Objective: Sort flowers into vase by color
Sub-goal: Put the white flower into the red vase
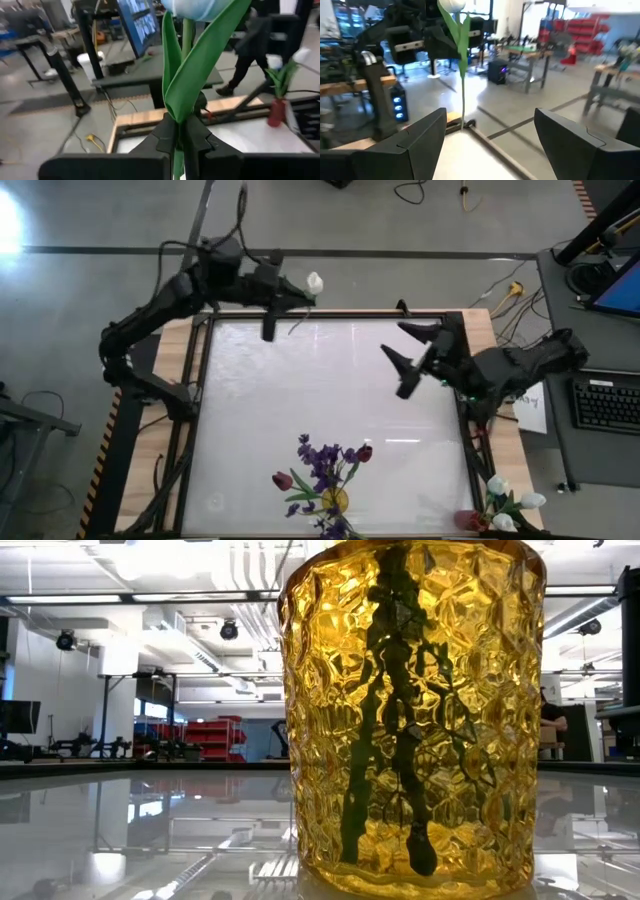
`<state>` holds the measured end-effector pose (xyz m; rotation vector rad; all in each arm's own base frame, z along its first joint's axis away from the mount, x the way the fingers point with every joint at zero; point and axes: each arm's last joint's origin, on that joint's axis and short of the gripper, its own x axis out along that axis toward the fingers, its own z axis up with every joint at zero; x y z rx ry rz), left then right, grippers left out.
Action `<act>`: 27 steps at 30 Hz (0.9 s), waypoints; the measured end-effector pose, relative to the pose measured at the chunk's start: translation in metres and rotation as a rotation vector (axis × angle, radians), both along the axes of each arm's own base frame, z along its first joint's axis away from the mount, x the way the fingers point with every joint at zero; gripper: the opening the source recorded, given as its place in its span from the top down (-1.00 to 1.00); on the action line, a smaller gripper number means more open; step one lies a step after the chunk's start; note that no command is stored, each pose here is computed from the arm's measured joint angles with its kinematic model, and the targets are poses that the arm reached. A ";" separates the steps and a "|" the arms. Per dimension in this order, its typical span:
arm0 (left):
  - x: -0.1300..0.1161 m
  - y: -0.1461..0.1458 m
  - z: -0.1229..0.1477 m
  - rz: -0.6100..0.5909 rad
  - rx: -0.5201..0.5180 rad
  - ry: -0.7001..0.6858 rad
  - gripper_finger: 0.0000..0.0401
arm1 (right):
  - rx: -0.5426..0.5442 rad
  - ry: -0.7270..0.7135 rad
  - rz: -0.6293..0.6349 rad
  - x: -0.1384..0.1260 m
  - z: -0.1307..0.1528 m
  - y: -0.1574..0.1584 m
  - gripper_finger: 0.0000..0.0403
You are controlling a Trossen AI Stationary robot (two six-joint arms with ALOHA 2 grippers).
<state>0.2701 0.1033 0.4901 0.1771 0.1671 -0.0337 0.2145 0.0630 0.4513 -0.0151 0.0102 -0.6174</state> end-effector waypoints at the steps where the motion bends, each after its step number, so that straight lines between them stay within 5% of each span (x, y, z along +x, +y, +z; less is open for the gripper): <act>1: 0.007 -0.006 0.000 0.009 0.012 -0.011 1.00 | -0.023 0.001 -0.011 0.007 0.000 0.000 -0.45; 12: 0.072 -0.056 -0.016 0.049 0.058 -0.103 1.00 | -0.082 -0.100 -0.026 0.044 0.001 -0.001 -0.24; 27: 0.108 -0.074 -0.030 0.036 0.037 -0.203 1.00 | -0.075 -0.112 -0.002 0.046 0.001 -0.004 -0.02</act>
